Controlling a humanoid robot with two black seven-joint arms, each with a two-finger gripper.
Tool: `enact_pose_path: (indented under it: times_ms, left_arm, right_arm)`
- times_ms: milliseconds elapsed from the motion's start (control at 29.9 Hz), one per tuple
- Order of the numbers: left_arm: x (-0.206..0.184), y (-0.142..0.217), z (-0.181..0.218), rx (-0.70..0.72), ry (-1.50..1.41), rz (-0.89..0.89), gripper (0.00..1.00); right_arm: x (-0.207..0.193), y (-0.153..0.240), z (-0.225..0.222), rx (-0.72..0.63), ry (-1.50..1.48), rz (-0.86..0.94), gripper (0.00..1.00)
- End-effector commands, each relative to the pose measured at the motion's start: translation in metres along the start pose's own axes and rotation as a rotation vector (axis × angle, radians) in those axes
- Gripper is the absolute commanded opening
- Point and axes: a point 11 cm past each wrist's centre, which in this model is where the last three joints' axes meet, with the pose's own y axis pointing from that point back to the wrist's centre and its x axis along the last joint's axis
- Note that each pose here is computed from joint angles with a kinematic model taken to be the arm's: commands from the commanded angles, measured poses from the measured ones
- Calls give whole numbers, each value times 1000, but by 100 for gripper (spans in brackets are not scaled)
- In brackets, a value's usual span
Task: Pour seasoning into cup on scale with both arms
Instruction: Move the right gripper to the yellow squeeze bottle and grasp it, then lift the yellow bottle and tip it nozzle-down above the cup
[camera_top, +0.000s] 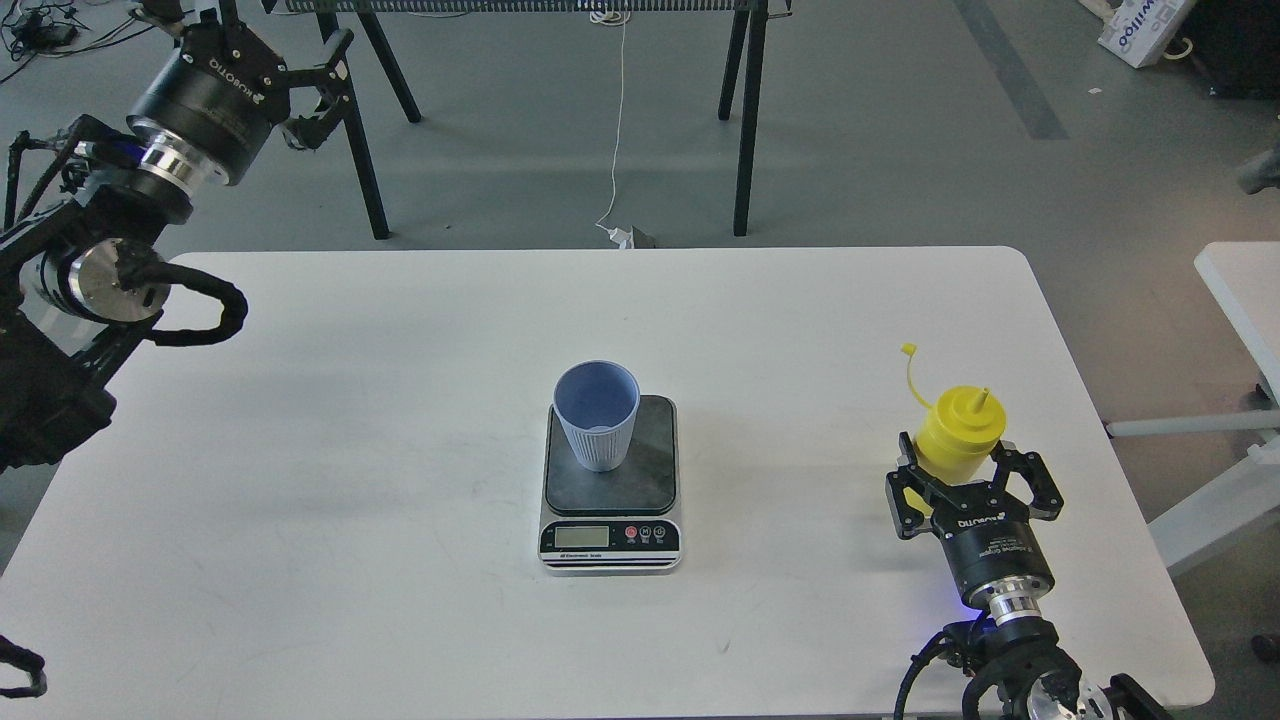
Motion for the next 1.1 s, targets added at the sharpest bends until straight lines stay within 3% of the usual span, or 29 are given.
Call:
enact_pose_path:
  times_ms: [0, 100, 167, 301, 568, 735, 1070]
  left_arm:
    - [0, 0, 1, -2, -2, 1, 100]
    - [0, 0, 2, -3, -2, 1, 100]
    - [0, 0, 2, -5, 0, -1, 100]
    - [1, 0, 8, -17, -3, -1, 100]
    - [5, 1, 13, -22, -13, 7, 100]
    - [12, 7, 6, 16, -24, 26, 100]
    - [39, 26, -11, 58, 12, 112, 100]
  right_arm:
    - [-2, -3, 0, -2, 4, -5, 61]
    - [-9, -8, 1, -11, 4, -27, 37]
    - [-16, -12, 1, -12, 6, -49, 28]
    - [-54, -28, -13, -36, 66, -160, 27]
    - [-175, -91, -48, -176, 583, -484, 26]
    - [-242, -128, -20, -304, 918, -573, 26]
    - [-297, -158, 38, -374, 1567, -688, 24]
